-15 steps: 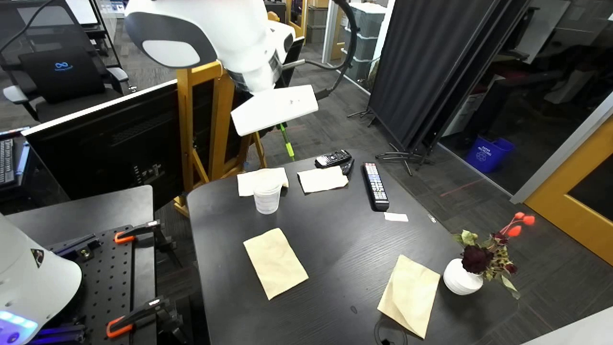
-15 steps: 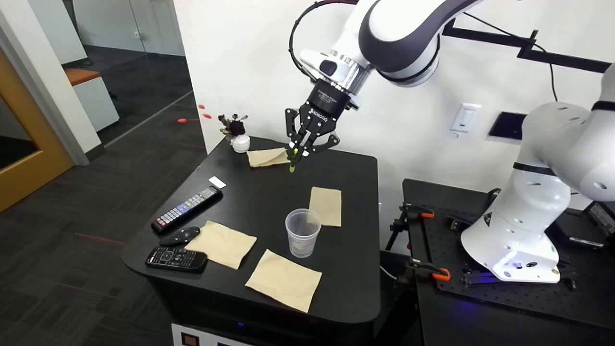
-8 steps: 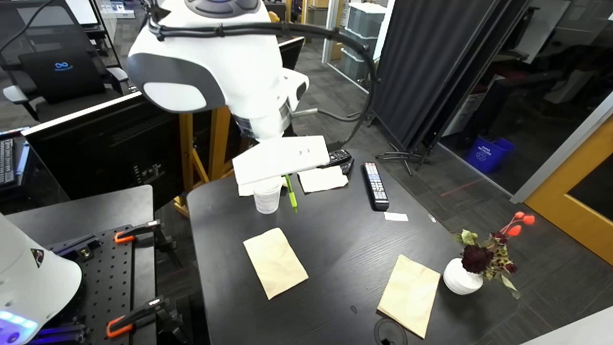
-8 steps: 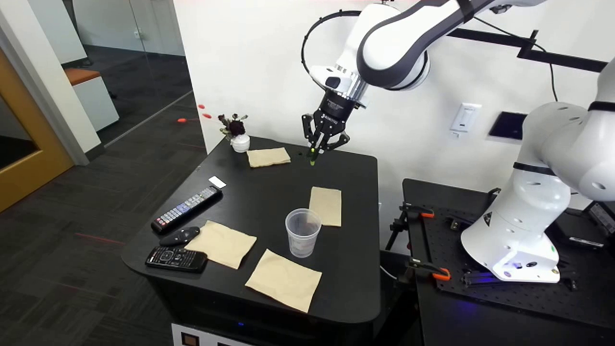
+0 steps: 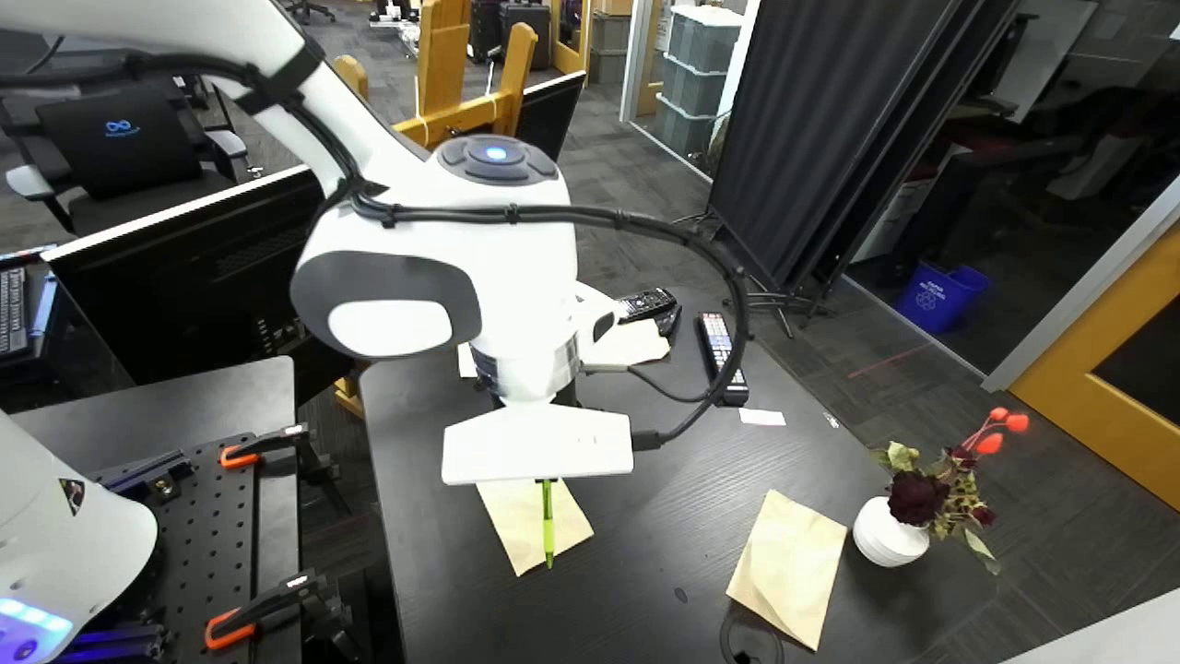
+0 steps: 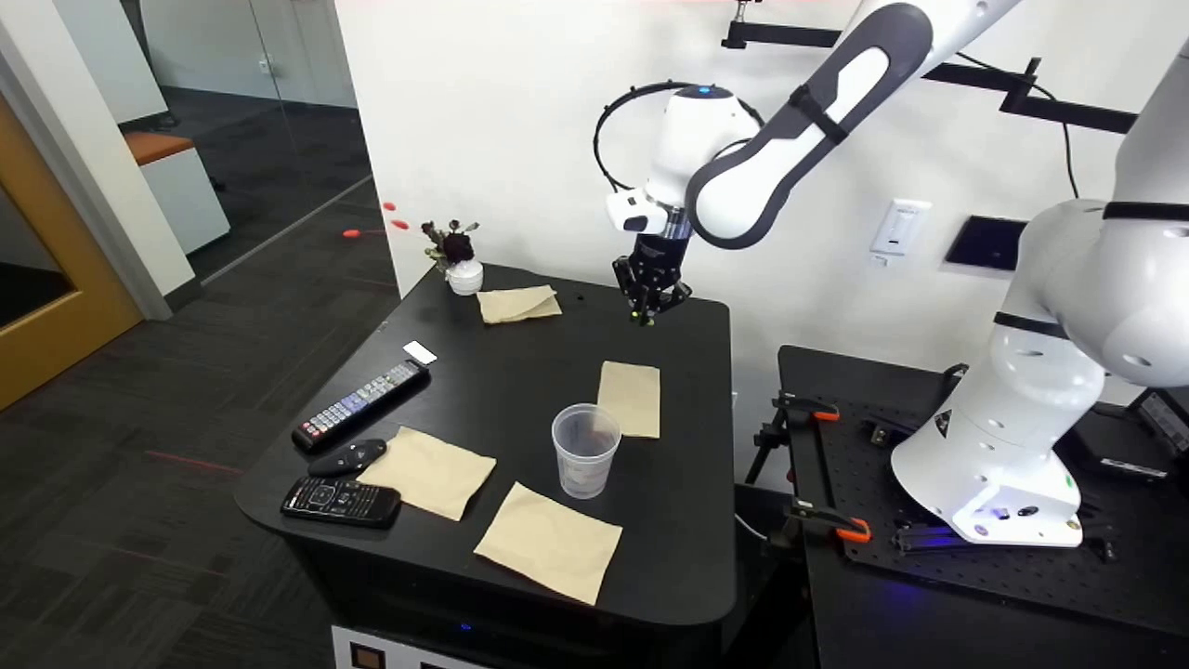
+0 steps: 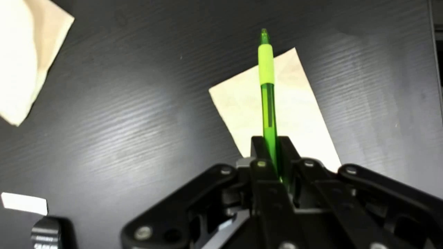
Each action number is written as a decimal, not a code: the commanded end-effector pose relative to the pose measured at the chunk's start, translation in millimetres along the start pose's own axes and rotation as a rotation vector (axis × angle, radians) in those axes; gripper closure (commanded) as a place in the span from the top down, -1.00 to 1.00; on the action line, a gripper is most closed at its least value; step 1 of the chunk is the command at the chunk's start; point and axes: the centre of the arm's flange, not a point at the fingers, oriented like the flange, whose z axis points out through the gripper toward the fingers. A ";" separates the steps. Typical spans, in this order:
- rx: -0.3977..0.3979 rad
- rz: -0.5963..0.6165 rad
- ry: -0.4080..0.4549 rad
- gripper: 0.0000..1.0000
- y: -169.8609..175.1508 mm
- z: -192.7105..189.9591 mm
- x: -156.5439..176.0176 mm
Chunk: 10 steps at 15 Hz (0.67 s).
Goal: Remove the yellow pen from the cup
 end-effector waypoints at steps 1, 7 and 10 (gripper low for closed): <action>0.011 0.069 -0.070 -0.94 2.5 35.1 -14.2; -0.001 0.131 -0.109 -0.94 -4.7 66.6 -29.4; -0.007 0.140 -0.109 -0.14 -4.7 70.8 -27.4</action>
